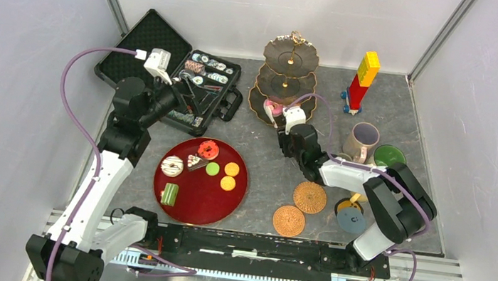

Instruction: Serve the afternoon tea

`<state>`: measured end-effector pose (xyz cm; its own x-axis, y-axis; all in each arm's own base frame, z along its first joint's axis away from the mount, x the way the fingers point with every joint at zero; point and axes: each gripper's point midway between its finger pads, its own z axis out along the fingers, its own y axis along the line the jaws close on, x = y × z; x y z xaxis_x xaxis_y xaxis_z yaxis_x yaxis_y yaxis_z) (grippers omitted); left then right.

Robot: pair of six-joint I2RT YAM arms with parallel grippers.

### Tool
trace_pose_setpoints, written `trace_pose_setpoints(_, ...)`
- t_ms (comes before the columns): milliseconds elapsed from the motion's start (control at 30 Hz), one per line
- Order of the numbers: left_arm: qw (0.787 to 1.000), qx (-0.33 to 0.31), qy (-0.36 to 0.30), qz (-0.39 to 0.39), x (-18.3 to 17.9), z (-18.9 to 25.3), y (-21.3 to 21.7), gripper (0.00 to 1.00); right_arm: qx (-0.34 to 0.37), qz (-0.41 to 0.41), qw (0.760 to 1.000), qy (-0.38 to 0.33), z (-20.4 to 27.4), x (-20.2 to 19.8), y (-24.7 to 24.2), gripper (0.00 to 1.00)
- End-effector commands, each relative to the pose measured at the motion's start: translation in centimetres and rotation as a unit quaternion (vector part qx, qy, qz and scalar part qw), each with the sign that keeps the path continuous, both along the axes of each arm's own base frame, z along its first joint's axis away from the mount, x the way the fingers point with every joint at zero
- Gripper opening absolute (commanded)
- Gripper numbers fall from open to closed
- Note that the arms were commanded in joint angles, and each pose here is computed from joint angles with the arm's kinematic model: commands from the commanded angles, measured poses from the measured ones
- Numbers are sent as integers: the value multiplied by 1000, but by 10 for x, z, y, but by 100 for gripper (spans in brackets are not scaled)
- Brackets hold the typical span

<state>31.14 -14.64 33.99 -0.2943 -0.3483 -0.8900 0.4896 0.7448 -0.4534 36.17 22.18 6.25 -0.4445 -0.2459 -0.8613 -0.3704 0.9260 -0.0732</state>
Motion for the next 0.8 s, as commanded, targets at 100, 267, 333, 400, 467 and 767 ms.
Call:
trace_pose_setpoints(100, 999, -25, -23, -3, -5, 24, -2, 100, 16, 4, 999, -41, 24, 20, 12, 44)
trace_pose_setpoints(267, 999, -25, -24, -5, -5, 25, -3, 100, 14, 7, 999, -35, 21, 22, 15, 47)
trace_pose_setpoints(333, 999, -26, -24, -6, -6, 25, -3, 100, 12, 8, 999, -31, 18, 22, 16, 49)
trace_pose_setpoints(400, 999, -26, -25, -5, -6, 25, -3, 100, 8, 10, 1000, -27, 16, 23, 17, 51)
trace_pose_setpoints(467, 999, -26, -24, -5, -6, 25, -3, 100, 6, 9, 1000, -25, 15, 25, 18, 53)
trace_pose_setpoints(767, 999, -26, -23, -6, -6, 25, -3, 100, 3, 9, 1000, -21, 13, 26, 19, 61)
